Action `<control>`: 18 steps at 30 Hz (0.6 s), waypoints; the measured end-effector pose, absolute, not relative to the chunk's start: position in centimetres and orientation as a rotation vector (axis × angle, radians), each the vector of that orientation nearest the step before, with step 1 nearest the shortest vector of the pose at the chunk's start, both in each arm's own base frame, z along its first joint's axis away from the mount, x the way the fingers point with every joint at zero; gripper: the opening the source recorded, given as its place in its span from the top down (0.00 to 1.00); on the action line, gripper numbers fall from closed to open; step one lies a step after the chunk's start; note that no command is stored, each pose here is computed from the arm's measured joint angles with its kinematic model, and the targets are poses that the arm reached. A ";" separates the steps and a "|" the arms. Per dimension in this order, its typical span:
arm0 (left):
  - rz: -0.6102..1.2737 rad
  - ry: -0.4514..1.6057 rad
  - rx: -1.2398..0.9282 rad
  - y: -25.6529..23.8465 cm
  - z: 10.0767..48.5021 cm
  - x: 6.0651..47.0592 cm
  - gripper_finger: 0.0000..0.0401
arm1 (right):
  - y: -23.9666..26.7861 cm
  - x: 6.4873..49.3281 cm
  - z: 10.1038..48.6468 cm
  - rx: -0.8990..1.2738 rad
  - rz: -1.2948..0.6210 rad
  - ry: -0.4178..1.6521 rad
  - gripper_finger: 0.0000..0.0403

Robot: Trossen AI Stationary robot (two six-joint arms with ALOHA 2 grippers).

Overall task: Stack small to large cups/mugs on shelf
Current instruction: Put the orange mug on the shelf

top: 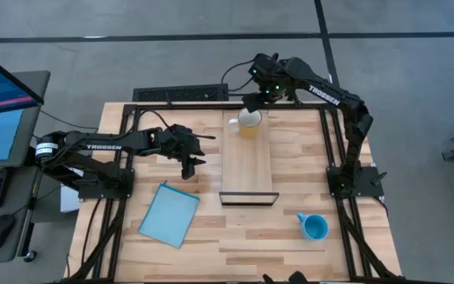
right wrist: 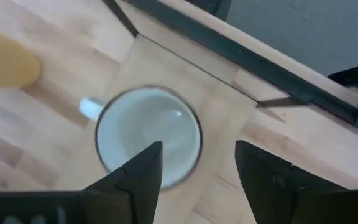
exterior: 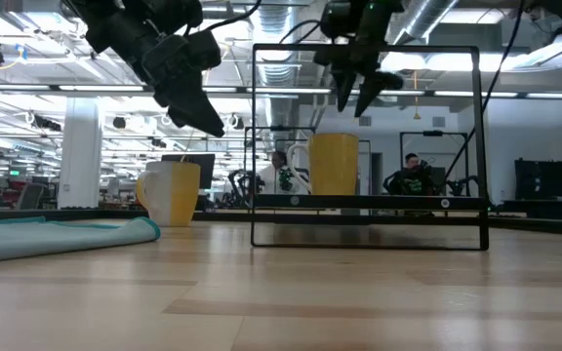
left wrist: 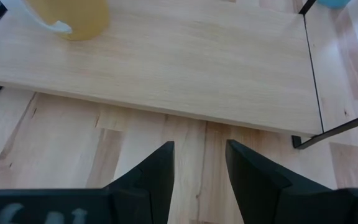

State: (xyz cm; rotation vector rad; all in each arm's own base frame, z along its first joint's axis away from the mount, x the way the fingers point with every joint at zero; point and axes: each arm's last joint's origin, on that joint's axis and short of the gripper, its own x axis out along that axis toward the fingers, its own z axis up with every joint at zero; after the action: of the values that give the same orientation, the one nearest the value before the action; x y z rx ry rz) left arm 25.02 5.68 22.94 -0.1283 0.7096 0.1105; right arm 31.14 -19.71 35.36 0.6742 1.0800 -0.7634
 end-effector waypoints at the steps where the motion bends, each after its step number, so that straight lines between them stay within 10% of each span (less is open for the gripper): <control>1: 0.112 0.712 -0.132 5.7 22.9 25.0 0.66 | -19.4 31.0 35.7 0.668 -0.751 1.103 0.44; 6: 0.112 0.725 -0.135 5.7 22.8 24.9 0.66 | -17.0 29.9 36.8 0.621 -0.680 1.282 0.45; 18: 0.102 0.688 -0.093 5.7 23.1 25.2 0.66 | -9.9 24.2 44.7 0.545 -0.620 0.974 0.44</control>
State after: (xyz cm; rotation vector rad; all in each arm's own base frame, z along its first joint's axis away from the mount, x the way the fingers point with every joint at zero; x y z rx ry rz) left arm 25.16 5.71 23.12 -0.0927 0.6876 0.1017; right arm 24.20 -9.86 44.67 0.5448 0.9743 -0.6197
